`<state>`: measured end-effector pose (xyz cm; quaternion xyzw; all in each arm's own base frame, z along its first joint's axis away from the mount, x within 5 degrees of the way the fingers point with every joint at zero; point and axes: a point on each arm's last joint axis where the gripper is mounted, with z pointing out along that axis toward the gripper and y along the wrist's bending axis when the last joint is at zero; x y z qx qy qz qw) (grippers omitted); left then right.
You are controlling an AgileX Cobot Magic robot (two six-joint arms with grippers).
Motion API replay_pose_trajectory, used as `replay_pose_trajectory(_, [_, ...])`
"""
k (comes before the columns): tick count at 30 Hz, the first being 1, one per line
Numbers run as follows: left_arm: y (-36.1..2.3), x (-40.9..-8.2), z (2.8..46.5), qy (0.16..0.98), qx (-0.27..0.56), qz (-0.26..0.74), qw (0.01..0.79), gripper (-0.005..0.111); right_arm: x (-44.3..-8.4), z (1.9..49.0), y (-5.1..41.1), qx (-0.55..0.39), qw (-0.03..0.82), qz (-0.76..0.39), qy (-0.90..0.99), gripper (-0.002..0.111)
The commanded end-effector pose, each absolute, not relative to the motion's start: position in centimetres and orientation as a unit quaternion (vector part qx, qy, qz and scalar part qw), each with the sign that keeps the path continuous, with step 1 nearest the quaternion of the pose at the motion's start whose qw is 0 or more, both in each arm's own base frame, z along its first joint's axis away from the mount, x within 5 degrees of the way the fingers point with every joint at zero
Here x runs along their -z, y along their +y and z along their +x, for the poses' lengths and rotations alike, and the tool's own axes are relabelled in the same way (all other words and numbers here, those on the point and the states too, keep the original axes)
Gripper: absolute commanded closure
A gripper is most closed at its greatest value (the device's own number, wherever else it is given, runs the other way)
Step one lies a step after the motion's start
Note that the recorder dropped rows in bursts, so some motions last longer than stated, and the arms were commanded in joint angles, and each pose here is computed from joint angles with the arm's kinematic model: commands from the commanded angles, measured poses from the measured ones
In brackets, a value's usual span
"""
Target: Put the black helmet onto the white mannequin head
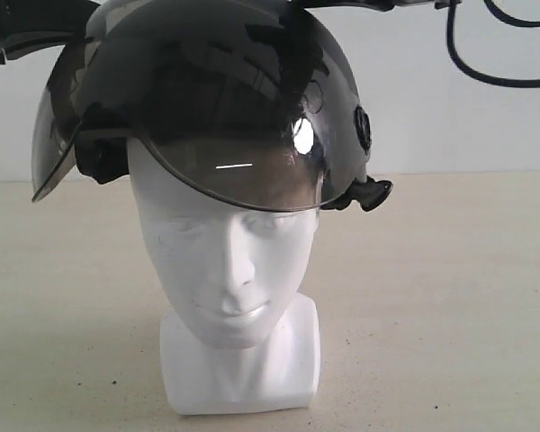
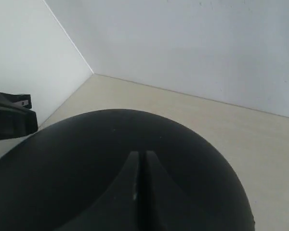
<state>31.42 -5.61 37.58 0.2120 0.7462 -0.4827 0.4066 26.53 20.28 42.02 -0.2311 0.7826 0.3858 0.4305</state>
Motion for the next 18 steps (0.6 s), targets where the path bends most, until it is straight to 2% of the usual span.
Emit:
replay_pose_trajectory(1, [-7.1, -37.7, 31.1, 0.741, 0.491, 0.23, 0.394, 0.102, -41.8, 26.2, 21.0, -0.384, 0.41, -0.251, 0.788, 0.108])
replay_pose_trajectory(9, [-9.1, -37.1, 29.6, 0.738, 0.507, 0.25, 0.369, 0.102, -41.2, 25.2, 21.2, -0.393, 0.353, -0.276, 0.803, 0.108])
replay_pose_trajectory(18, [-9.1, -35.9, 27.7, 0.746, 0.512, 0.238, 0.352, 0.102, -42.1, 23.6, 20.6, -0.403, 0.333, -0.288, 0.803, 0.108])
